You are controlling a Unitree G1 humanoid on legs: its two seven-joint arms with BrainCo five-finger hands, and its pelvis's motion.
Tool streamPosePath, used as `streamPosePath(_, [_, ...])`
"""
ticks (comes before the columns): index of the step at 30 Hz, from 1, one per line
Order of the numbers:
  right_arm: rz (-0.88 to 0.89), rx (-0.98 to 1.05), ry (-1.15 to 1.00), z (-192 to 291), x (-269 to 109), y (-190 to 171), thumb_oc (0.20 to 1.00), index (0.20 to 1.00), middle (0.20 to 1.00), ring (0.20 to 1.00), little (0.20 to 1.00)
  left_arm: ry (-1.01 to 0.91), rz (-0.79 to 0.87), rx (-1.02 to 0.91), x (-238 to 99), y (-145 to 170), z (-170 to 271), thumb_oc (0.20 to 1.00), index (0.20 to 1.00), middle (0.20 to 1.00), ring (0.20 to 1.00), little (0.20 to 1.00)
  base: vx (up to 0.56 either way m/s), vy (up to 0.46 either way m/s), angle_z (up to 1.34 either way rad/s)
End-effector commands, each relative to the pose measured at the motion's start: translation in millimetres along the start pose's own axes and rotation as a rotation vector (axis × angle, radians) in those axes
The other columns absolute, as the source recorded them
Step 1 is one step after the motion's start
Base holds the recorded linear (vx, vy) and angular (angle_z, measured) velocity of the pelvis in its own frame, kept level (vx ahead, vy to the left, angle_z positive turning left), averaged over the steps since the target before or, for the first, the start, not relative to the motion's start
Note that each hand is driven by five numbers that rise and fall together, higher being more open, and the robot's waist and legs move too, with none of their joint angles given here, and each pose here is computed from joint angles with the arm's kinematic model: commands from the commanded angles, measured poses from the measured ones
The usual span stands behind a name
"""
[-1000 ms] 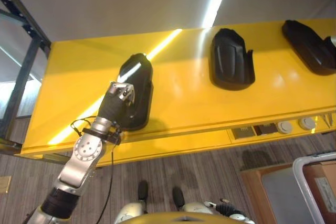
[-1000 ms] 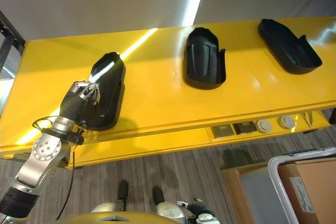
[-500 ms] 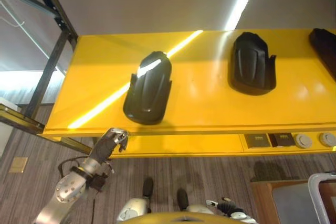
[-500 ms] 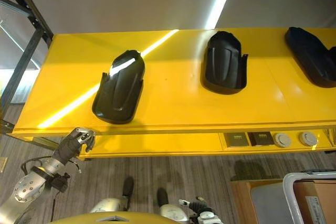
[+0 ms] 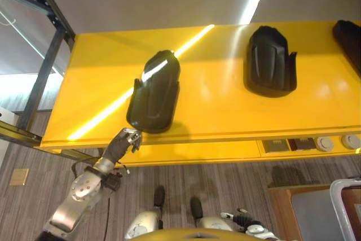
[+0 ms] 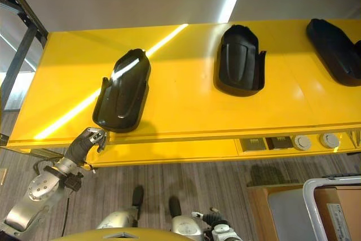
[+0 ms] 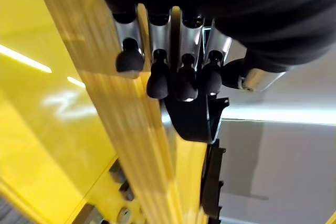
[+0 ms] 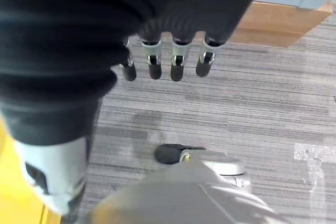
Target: Move parts from the plastic box to the shelf.
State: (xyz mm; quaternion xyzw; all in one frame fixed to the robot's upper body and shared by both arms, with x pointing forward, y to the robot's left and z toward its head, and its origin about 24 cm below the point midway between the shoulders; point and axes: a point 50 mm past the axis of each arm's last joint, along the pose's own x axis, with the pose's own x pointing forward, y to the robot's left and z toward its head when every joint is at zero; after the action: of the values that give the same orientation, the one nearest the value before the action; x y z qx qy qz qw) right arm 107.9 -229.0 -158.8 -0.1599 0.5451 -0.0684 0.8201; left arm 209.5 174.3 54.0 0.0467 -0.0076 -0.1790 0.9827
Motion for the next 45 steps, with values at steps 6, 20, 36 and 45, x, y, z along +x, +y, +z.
streamPosePath(6, [0.029, -0.016, -0.014, 2.4, -2.1, 17.0, 1.0, 1.0, 1.0, 1.0, 1.0, -0.131, 0.029, -0.039, 22.8, -8.7, 16.2, 0.2, 0.2, 0.2, 0.2, 0.2, -0.02, -0.016, -0.06])
streamPosePath(20, [0.018, -0.007, -0.056, 13.9, -2.1, 22.6, 1.0, 1.0, 1.0, 1.0, 1.0, -0.215, 0.144, -0.042, 52.5, -3.1, 28.8, 0.2, 0.2, 0.2, 0.2, 0.2, 0.0, -0.001, 0.0])
streamPosePath(36, [0.022, 0.013, -0.072, 19.8, -1.5, 23.2, 1.0, 1.0, 1.0, 1.0, 1.0, -0.504, 0.161, -0.049, 39.3, 6.4, 90.9, 0.2, 0.2, 0.2, 0.2, 0.2, 0.01, -0.006, -0.01])
streamPosePath(45, [0.016, 0.008, -0.066, 19.1, -1.3, 22.0, 1.0, 1.0, 1.0, 1.0, 1.0, -0.437, 0.126, -0.006, 54.3, 3.5, 80.6, 0.2, 0.2, 0.2, 0.2, 0.2, 0.0, 0.001, 0.01])
